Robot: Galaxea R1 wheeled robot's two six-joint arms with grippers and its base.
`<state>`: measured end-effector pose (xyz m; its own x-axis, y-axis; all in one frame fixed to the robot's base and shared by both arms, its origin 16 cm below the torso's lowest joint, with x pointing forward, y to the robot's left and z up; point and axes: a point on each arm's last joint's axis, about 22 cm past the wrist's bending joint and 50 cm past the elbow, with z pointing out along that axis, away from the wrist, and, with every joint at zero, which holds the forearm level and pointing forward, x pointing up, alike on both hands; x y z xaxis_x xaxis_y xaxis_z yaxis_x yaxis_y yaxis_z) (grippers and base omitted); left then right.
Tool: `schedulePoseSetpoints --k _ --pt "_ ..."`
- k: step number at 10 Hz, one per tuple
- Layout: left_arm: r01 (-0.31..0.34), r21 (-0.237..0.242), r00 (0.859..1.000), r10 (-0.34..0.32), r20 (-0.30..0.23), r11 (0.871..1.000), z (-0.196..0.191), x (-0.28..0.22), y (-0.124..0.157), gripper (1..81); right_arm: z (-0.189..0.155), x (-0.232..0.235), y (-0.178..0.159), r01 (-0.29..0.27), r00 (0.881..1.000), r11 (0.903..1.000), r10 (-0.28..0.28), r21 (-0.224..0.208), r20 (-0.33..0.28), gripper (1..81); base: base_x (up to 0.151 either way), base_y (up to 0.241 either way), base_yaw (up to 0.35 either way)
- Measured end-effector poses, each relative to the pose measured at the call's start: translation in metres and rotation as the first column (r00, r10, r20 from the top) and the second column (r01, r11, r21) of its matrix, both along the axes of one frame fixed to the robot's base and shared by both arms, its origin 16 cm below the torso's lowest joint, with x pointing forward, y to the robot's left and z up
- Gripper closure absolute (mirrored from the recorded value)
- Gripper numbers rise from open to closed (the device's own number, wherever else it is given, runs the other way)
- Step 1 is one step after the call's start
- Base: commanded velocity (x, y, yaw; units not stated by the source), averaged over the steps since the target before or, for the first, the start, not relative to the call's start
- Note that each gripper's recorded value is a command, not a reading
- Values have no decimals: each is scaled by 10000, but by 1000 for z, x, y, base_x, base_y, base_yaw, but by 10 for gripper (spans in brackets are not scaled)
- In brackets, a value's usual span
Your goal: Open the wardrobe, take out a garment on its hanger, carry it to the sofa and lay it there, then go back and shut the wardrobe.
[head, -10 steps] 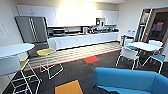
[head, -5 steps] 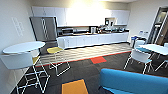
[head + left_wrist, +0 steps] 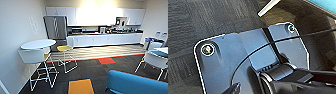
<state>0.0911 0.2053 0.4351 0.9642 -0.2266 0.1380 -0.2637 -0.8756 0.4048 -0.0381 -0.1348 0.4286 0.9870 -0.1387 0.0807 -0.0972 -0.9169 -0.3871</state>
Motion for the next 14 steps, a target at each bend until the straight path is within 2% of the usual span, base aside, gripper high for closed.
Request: schedulePoseSetpoints --k 3,5,14 --pt "4 5 10000 -4 -52 10000 0 -5 0 10 0 7 -1 25 9999 10000 -25 -9 129 10 0 0 234" --pt "3 14 10000 -3 -36 10000 0 -3 1 10 0 -2 0 11 10000 10000 -11 -13 -13 10 0 0 234" --pt "120 -11 9999 -120 -12 9999 0 -4 -2 10 0 2 1 5 10000 10000 -5 0 33 10 0 0 234"
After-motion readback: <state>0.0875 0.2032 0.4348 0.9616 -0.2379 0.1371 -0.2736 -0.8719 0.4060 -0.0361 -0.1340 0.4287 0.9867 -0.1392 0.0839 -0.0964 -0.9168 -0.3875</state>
